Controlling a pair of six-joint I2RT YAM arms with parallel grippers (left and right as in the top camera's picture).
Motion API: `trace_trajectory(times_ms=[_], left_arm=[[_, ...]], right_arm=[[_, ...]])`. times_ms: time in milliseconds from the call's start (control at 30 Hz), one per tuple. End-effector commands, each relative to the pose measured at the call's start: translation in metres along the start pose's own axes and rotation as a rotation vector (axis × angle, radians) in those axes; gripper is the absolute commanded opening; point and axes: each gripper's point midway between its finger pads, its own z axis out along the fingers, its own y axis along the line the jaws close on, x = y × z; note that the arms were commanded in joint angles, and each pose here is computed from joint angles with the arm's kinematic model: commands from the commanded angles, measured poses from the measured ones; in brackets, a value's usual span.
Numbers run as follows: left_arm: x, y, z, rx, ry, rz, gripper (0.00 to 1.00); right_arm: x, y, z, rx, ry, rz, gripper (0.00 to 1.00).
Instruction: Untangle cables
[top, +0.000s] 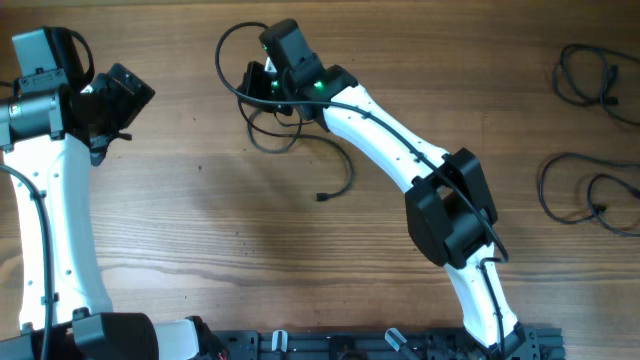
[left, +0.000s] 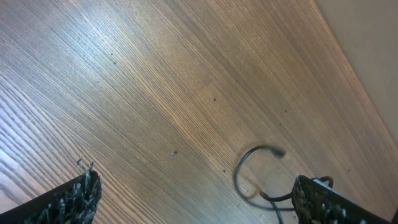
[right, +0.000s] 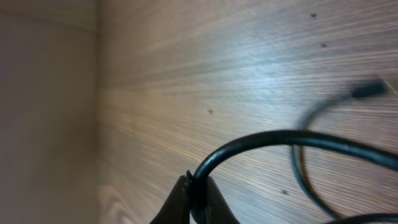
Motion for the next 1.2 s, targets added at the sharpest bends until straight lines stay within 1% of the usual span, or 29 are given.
trace_trajectory(times_ms=[0,100,200,267,333,400,467,533,600,633,767,867,933,1033,1167], left_arm=[[-0.002,0.002,0.003,-0.013,-0.001,-0.016,1.0],[-0.002,0.002,0.003,-0.013,-0.002,-0.016,1.0],[-0.002,0.002,0.003,-0.013,-0.001,-0.016,1.0],[-0.002,0.002,0.003,-0.013,-0.002,-0.016,1.0],[-0.002,0.002,0.003,-0.013,-0.002,-0.016,1.0],[-0.002,0.002,0.003,-0.013,-0.002,-0.016,1.0],[-0.002,0.002,0.003,-0.013,-0.001,-0.016,1.0],[-0.002,0.002,0.003,-0.013,-0.001,-0.016,1.0],[-0.002,0.002,0.003,-0.013,-0.002,-0.016,1.0],[-0.002,0.002,0.003,-0.013,-0.002,-0.016,1.0],[-0.002,0.002,0.003,-0.013,-0.002,-0.016,1.0],[-0.002,0.002,0.003,-0.013,-0.002,-0.016,1.0],[-0.002,0.002,0.003,-0.013,-0.001,-0.016,1.0],[-0.002,0.002,0.003,-0.013,-0.002,-0.016,1.0],[-0.002,0.002,0.003,-0.013,-0.001,-0.016,1.0]], right_arm=[[-0.018,-0.012,-0.017,0.037,-0.025,-0.139,0.05],[-0.041,-0.004,-0.057,0.009,-0.061,-0.209,0.04],[-0.072,0.009,-0.112,-0.02,-0.146,-0.267,0.05],[-0.096,0.012,-0.157,-0.022,-0.227,-0.279,0.04],[-0.114,0.008,-0.188,-0.015,-0.287,-0.272,0.04],[-0.147,-0.012,-0.23,0.035,-0.406,-0.241,0.04],[-0.171,-0.029,-0.258,0.084,-0.491,-0.215,0.04],[-0.201,-0.047,-0.298,0.131,-0.598,-0.186,0.05],[-0.224,-0.059,-0.337,0.171,-0.697,-0.167,0.04],[-0.238,-0.066,-0.365,0.196,-0.765,-0.155,0.05],[-0.273,-0.097,-0.455,0.254,-0.969,-0.135,0.05],[-0.287,-0.124,-0.484,0.281,-1.041,-0.108,0.05],[-0.295,-0.138,-0.49,0.29,-1.069,-0.102,0.05],[-0.31,-0.152,-0.482,0.289,-1.095,-0.102,0.05],[-0.325,-0.206,-0.458,0.333,-1.127,0.088,0.04]])
